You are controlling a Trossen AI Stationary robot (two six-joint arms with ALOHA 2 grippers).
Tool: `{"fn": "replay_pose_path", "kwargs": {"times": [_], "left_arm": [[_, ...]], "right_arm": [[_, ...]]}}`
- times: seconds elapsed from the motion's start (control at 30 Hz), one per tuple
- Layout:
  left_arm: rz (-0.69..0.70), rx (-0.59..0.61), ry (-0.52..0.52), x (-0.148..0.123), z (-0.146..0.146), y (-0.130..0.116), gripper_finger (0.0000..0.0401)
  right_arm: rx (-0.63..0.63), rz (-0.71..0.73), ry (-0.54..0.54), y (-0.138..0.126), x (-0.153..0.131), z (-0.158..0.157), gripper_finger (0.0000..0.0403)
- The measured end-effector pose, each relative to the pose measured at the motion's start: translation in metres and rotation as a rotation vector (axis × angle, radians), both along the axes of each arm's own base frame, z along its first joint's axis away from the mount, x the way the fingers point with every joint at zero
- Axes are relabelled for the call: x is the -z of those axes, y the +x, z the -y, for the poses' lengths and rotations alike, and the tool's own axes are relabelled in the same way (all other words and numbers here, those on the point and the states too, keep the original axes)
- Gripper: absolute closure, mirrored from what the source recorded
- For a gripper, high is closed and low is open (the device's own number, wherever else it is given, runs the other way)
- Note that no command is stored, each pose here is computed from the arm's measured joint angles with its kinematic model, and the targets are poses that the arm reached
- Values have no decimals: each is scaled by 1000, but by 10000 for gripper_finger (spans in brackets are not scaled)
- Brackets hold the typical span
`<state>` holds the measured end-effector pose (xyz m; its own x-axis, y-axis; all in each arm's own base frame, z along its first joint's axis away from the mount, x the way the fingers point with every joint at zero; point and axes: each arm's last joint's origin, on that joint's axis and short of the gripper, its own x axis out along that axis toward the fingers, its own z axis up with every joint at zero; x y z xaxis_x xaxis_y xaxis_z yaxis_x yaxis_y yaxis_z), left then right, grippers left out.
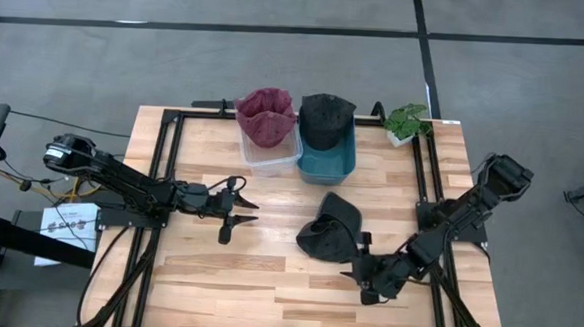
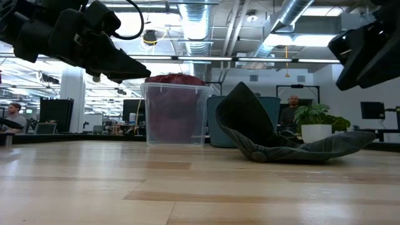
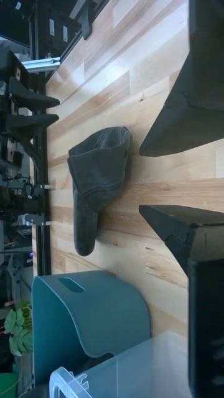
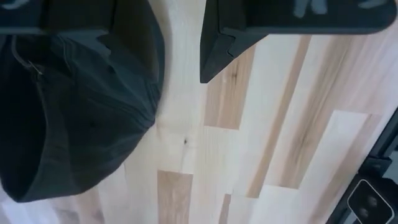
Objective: Pick & Place hat
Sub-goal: Put the black cap into the blue bin
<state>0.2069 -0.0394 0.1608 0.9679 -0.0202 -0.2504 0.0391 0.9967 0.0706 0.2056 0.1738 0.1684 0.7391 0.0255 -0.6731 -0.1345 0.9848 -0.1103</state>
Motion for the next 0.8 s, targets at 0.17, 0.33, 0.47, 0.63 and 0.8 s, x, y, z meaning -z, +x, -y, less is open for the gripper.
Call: {"fn": "replay_pose_path", "kwargs": {"times": [0.17, 0.33, 0.47, 0.63, 0.8], "left_arm": [[0, -1, -4, 0, 0, 0, 266], [0, -2, -5, 0, 0, 0, 266], [0, -1, -6, 0, 0, 0, 266], [0, -2, -6, 0, 0, 0, 266], [2, -2, -6, 0, 0, 0, 266]], "right_arm": [[-37, -44, 13, 8, 1, 9, 295], [-91, -53, -15, 17, 0, 18, 295], [-117, -25, -42, 22, -2, 22, 295], [-123, -13, -35, 23, -3, 21, 295], [-120, -24, -13, 23, -1, 20, 285]]}}
